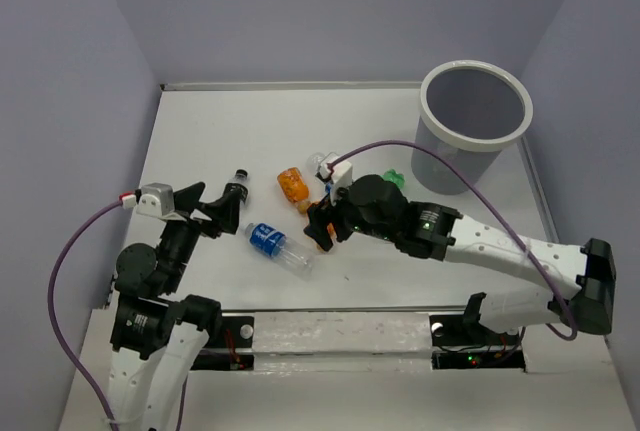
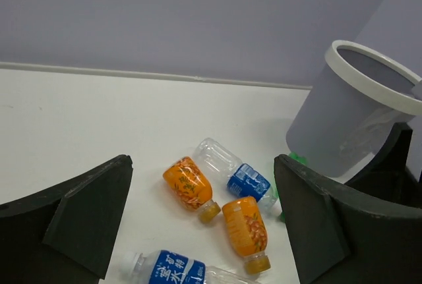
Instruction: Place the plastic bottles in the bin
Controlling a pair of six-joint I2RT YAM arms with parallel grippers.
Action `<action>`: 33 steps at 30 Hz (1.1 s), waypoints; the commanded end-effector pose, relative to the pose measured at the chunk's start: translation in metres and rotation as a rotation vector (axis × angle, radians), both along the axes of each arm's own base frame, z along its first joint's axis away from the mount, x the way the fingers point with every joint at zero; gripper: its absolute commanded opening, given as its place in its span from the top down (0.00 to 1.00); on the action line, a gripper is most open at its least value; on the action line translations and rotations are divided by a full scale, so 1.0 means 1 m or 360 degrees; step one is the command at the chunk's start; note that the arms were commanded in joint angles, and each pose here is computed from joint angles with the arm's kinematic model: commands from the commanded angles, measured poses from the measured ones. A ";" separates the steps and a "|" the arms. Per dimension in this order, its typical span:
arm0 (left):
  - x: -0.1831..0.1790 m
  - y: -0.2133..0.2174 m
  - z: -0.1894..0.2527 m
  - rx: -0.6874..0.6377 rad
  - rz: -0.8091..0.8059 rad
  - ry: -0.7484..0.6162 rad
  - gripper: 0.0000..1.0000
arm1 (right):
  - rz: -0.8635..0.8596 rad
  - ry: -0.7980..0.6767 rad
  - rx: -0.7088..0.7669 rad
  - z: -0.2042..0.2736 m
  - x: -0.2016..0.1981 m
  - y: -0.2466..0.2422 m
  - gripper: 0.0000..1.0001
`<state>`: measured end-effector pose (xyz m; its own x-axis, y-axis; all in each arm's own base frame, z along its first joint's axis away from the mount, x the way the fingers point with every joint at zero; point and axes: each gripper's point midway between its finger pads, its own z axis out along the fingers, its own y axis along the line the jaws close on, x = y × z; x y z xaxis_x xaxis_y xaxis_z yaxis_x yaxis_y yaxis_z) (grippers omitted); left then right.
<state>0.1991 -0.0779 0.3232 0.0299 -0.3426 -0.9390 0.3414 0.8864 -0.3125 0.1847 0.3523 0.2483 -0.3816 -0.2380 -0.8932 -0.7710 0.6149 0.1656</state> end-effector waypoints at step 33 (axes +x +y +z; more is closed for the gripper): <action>0.010 0.047 -0.005 -0.0121 0.0436 0.0081 0.01 | 0.0220 0.0170 -0.0546 -0.167 0.031 0.125 0.35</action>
<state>0.2098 -0.0349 0.3057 0.0425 -0.3850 -0.9219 0.0807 0.9211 -0.3810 0.2143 0.4685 0.0529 -0.4209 -0.6207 -0.6615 -0.8418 0.5390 0.0299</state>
